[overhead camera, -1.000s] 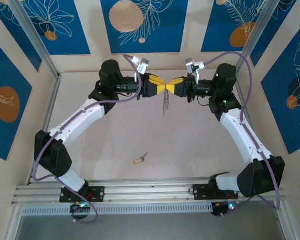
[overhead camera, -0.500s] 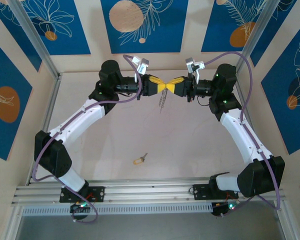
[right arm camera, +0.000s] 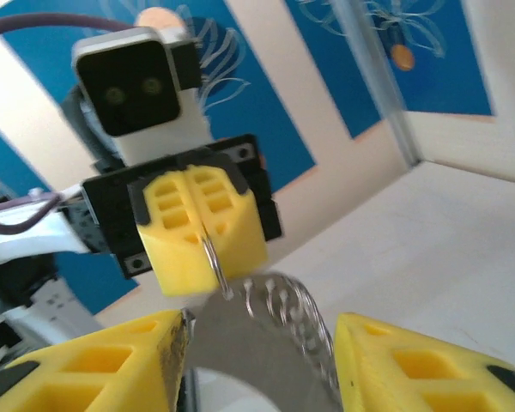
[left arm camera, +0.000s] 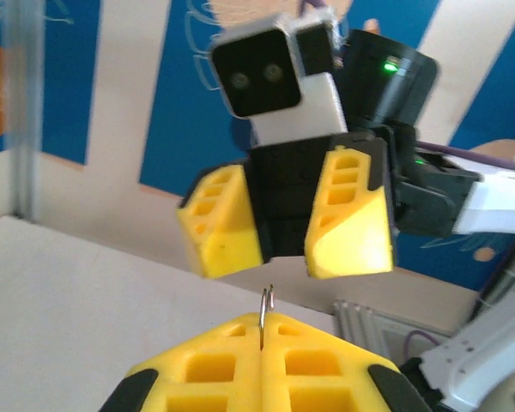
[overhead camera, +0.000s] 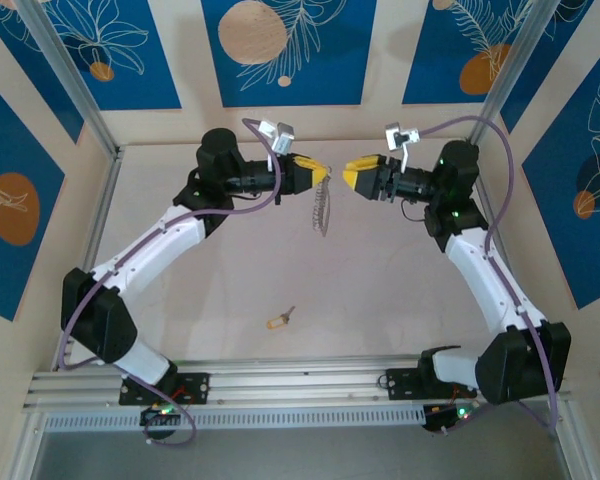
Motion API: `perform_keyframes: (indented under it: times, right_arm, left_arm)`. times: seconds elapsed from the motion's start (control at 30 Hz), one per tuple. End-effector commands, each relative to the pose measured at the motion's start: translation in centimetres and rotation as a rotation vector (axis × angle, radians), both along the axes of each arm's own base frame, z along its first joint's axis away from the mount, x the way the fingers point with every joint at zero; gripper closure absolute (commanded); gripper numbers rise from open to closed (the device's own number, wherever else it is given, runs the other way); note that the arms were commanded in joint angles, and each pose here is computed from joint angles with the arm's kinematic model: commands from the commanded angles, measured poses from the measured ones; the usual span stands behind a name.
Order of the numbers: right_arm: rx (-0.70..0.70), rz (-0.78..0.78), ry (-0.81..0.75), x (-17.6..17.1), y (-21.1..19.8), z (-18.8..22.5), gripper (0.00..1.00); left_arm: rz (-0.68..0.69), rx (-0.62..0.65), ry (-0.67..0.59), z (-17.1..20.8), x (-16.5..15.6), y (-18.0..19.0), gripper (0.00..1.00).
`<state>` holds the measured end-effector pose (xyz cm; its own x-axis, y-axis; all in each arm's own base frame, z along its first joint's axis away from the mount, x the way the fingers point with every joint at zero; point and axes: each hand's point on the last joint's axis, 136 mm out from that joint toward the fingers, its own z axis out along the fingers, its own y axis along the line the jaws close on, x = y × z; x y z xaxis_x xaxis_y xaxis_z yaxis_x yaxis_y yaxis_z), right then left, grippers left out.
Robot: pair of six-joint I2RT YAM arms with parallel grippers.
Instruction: Put the keys on the keyring
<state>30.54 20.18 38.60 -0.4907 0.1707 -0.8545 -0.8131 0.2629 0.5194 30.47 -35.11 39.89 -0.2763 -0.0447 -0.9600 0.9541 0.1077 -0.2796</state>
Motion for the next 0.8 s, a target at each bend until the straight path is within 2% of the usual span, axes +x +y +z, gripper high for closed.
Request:
perform_keyframes:
  times: [0.0,0.13,0.33,0.6,0.77]
  right_arm:
    - [-0.001,-0.105,0.132,-0.1,-0.6,-2.4,0.49]
    - [-0.069,-0.161,0.31,-0.6,0.1,-8.6,0.46]
    - [-0.298,-0.151,0.498,-4.0,4.7,-18.9,0.46]
    - [-0.682,-0.094,0.447,-9.5,8.1,-28.3,0.48]
    - [-0.794,0.011,0.364,-11.9,9.9,-31.6,0.53]
  left_arm:
    - [0.143,0.019,-0.065,0.0,1.1,1.9,1.0]
    - [0.217,0.044,-0.067,-1.2,1.3,3.2,1.0]
    - [0.317,0.089,-0.063,-3.2,1.0,5.2,1.0]
    - [0.386,0.122,-0.059,-5.0,-0.3,7.3,1.0]
    - [0.416,0.128,-0.056,-5.2,-1.1,8.4,1.0]
